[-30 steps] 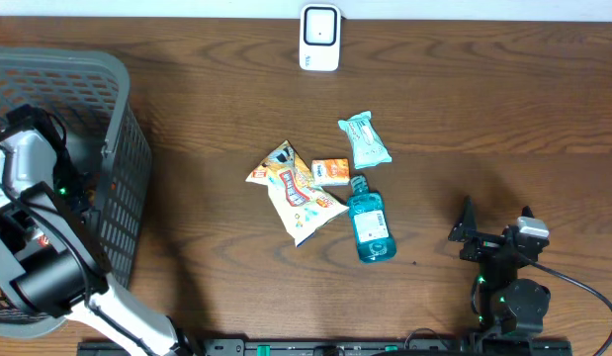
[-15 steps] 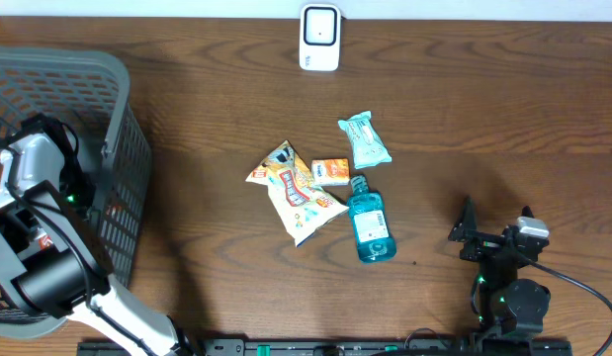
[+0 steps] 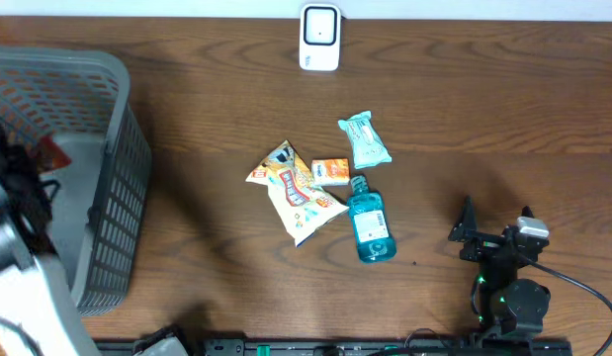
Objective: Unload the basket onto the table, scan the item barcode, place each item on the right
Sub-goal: 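Carry the TOP bar out and drop it right of the bottle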
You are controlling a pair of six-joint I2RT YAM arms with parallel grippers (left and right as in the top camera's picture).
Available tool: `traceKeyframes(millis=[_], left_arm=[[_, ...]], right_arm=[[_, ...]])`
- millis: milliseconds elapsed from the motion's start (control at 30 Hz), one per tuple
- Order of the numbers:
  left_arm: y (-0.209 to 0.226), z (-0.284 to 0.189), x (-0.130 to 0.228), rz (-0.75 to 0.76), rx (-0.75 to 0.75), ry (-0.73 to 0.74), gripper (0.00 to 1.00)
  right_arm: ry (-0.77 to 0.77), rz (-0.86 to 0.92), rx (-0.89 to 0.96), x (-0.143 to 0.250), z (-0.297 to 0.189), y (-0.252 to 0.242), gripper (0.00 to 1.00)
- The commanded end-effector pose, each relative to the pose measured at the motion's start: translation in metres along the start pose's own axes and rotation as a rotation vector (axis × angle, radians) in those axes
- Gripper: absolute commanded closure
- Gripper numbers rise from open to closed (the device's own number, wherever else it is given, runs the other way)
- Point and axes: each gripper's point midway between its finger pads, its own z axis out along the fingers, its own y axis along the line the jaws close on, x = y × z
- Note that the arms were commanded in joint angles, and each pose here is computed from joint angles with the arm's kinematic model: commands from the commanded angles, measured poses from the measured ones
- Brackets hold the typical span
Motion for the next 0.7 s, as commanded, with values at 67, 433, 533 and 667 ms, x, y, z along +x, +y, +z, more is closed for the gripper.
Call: traceKeyframes(millis=[67,433,533,667], left_arm=[[-0.047,-0.081,0.095,0.312,0.376,0.32,0.93],[-0.006,-0.15,0.344,1.033,0.574,0.686,0.93],[0.021,-0.153,0.419,1.224,0.631,0.742,0.93],[0.061,-0.139,0.496,1.372,0.654,0.78,0.93]], right_arm=[[-0.001,-0.011,0.01,0.0,0.0,-0.002,0.01],[-0.001,-0.011,0.01,0.0,0.0,-0.002,0.01],[-0.001,-0.011,0.01,0.0,0.0,-0.002,0.01],[-0.001,-0.011,0.01,0.0,0.0,-0.002,0.01]])
